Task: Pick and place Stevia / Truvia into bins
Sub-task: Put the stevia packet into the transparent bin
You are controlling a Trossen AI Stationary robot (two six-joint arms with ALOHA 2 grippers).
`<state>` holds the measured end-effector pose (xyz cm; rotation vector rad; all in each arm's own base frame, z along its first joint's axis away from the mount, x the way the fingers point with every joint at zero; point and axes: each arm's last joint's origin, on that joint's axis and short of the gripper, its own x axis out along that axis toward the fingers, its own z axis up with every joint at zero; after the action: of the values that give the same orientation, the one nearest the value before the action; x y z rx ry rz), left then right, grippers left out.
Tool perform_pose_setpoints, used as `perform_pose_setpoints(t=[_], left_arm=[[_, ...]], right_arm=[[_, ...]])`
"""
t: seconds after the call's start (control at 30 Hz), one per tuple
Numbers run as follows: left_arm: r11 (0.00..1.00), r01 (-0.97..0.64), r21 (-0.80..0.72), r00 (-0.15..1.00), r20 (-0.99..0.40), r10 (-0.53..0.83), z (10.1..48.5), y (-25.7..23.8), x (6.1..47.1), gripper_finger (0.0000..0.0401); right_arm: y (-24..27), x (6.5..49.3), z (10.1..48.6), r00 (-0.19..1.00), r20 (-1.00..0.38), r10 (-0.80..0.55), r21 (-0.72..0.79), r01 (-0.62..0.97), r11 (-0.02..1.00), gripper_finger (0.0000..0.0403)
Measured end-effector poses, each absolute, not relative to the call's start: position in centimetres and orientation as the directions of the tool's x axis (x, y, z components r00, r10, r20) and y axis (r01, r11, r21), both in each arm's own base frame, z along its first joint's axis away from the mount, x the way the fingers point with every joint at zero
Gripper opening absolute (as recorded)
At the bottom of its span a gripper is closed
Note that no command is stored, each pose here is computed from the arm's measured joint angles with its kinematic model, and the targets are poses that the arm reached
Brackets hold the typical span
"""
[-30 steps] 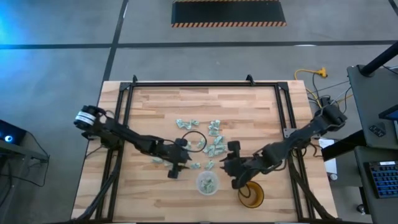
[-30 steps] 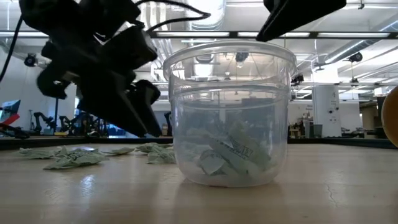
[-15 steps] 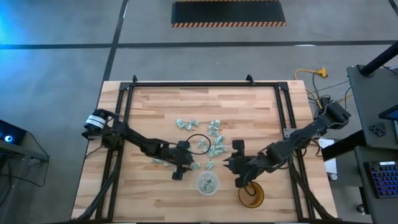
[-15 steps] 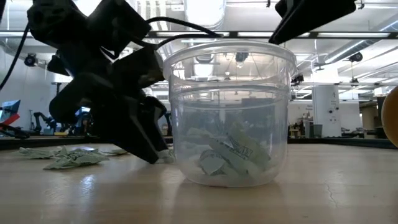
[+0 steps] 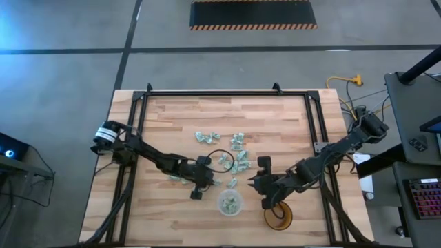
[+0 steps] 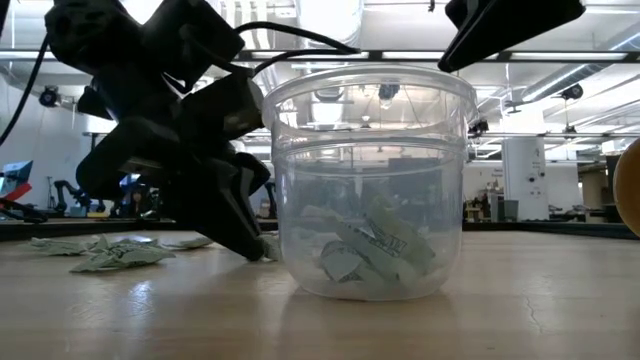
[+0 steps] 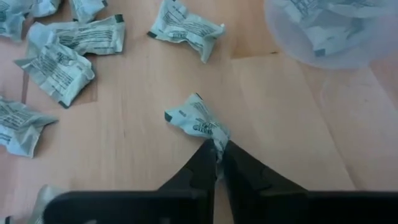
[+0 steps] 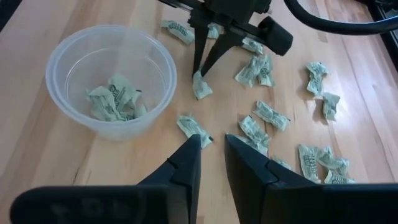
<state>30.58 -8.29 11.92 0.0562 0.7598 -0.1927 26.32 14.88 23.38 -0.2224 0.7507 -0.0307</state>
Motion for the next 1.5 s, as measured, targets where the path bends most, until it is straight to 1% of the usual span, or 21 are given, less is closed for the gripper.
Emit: perform_pose_setpoints(t=[0.13, 0.23, 0.37, 0.43, 0.5, 0.6, 0.73, 0.83, 0.93, 1.17, 1.23, 1.3, 1.5], left_arm=[[0.985, 0.175, 0.0, 0.709, -0.693, -0.126, 12.4, -8.2, 30.4, 0.0002], [0.99, 0.136, 0.031, 0.734, -0.675, -0.08, 13.9, -8.0, 30.0, 0.0001], [0.994, 0.072, 0.082, 0.806, -0.592, -0.01, 17.0, -8.2, 29.0, 0.0001], [0.994, 0.055, 0.095, 0.842, -0.54, 0.005, 18.7, -8.5, 28.4, 0.0001], [0.991, 0.08, 0.111, 0.873, -0.488, -0.016, 20.0, -9.2, 27.9, 0.0], [0.978, 0.149, 0.145, 0.916, -0.393, -0.082, 21.2, -10.8, 27.5, 0.0], [0.954, 0.23, 0.192, 0.939, -0.302, -0.165, 20.6, -12.7, 28.2, 0.0], [0.937, 0.291, 0.192, 0.929, -0.29, -0.229, 19.6, -13.6, 29.6, 0.0], [0.924, 0.338, 0.18, 0.908, -0.321, -0.269, 19.0, -14.4, 31.0, 0.0], [0.912, 0.37, 0.176, 0.869, -0.413, -0.273, 19.4, -15.1, 32.3, 0.0001], [0.913, 0.369, 0.172, 0.868, -0.415, -0.273, 19.4, -15.1, 32.3, 0.0009], [0.914, 0.368, 0.172, 0.868, -0.415, -0.272, 19.4, -15.1, 32.3, 0.0028], [0.916, 0.362, 0.174, 0.871, -0.414, -0.265, 19.4, -15.1, 32.3, 0.0117]], right_arm=[[14.9, 26.3, 23.4, 0.731, -0.674, -0.107, -0.21, -0.05, 0.976, 0.0059], [14.9, 26.3, 23.4, 0.73, -0.675, -0.105, -0.207, -0.052, 0.977, 0.0061], [14.9, 26.3, 23.3, 0.729, -0.677, -0.106, -0.208, -0.051, 0.977, 0.006], [14.9, 26.3, 23.3, 0.728, -0.677, -0.106, -0.208, -0.051, 0.977, 0.0059], [14.9, 26.3, 23.3, 0.727, -0.678, -0.106, -0.209, -0.052, 0.977, 0.0059], [14.9, 26.3, 23.2, 0.727, -0.678, -0.107, -0.209, -0.052, 0.977, 0.006], [14.9, 26.2, 23.2, 0.727, -0.679, -0.107, -0.209, -0.052, 0.977, 0.006], [14.9, 26.3, 23.2, 0.727, -0.679, -0.107, -0.209, -0.052, 0.977, 0.0059], [14.9, 26.3, 23.2, 0.726, -0.679, -0.107, -0.2, -0.043, 0.979, 0.006], [14.9, 26.0, 22.9, 0.71, -0.695, -0.113, -0.186, -0.025, 0.982, 0.0059], [14.8, 25.9, 22.8, 0.707, -0.698, -0.115, -0.184, -0.022, 0.983, 0.0059], [14.8, 25.9, 22.5, 0.704, -0.701, -0.117, -0.177, -0.013, 0.984, 0.006], [14.6, 25.6, 21.8, 0.691, -0.712, -0.127, -0.186, -0.011, 0.983, 0.0059]])
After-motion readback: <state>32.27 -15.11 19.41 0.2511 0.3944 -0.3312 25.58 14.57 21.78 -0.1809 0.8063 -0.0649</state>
